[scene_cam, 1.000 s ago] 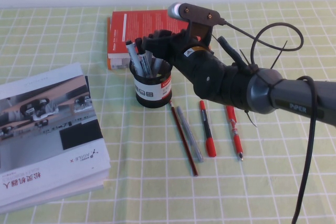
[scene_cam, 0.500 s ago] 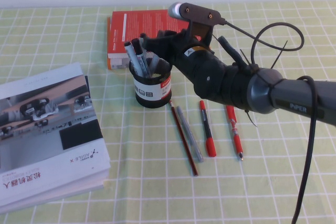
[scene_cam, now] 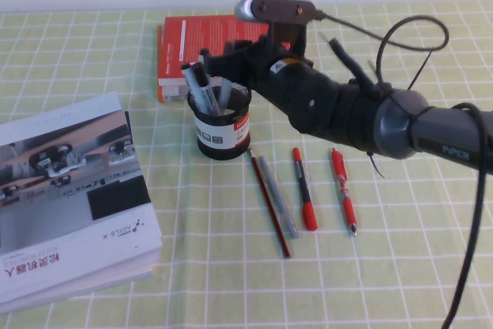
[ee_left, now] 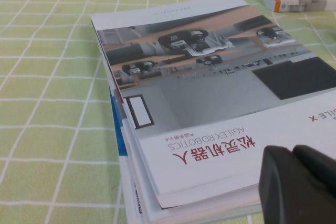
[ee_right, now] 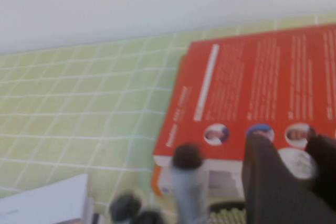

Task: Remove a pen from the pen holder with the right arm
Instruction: 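Take a marker out of the pen holder and lay it on the table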

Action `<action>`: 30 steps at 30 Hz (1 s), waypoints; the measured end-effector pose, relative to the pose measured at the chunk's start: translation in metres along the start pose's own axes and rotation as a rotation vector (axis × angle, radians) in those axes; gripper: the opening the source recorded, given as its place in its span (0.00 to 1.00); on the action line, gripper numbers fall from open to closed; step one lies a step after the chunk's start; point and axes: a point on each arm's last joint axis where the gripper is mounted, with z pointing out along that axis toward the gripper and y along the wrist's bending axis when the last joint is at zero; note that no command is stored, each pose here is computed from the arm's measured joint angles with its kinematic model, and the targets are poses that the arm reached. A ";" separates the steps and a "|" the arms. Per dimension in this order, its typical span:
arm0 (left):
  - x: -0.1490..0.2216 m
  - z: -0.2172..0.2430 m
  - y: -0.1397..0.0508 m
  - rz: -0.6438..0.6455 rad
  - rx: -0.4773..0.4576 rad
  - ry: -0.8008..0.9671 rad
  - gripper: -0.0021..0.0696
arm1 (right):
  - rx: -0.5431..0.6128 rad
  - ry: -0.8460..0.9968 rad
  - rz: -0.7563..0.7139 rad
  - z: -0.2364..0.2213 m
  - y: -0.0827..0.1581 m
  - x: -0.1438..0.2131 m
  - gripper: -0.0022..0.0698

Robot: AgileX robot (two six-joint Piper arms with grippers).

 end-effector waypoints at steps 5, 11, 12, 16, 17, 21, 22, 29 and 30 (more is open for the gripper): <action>0.000 0.000 0.000 0.000 0.000 0.000 0.02 | -0.042 -0.042 -0.071 -0.020 0.014 -0.031 0.17; 0.000 0.000 0.000 0.000 0.000 0.000 0.02 | -0.101 -0.085 -0.189 -0.051 0.031 -0.070 0.17; 0.000 0.000 0.000 0.000 0.000 0.000 0.02 | -0.112 -0.087 -0.208 -0.056 0.034 -0.075 0.17; 0.000 0.000 0.000 0.000 0.000 0.000 0.02 | -0.175 -0.076 -0.296 -0.084 0.046 -0.097 0.17; 0.000 0.000 0.000 0.000 0.000 0.000 0.02 | -0.194 -0.071 -0.310 -0.092 0.050 -0.102 0.17; 0.000 0.000 0.000 0.000 0.000 0.000 0.02 | -0.270 -0.009 -0.352 -0.122 0.059 -0.119 0.17; 0.000 0.000 0.000 0.000 0.000 0.000 0.02 | -0.282 0.017 -0.352 -0.127 0.059 -0.120 0.17; 0.000 0.000 0.000 0.000 0.000 0.000 0.02 | -0.216 0.396 -0.259 -0.155 0.042 -0.109 0.17; 0.000 0.000 0.000 0.000 0.000 0.000 0.02 | -0.182 0.455 -0.241 -0.157 0.039 -0.105 0.17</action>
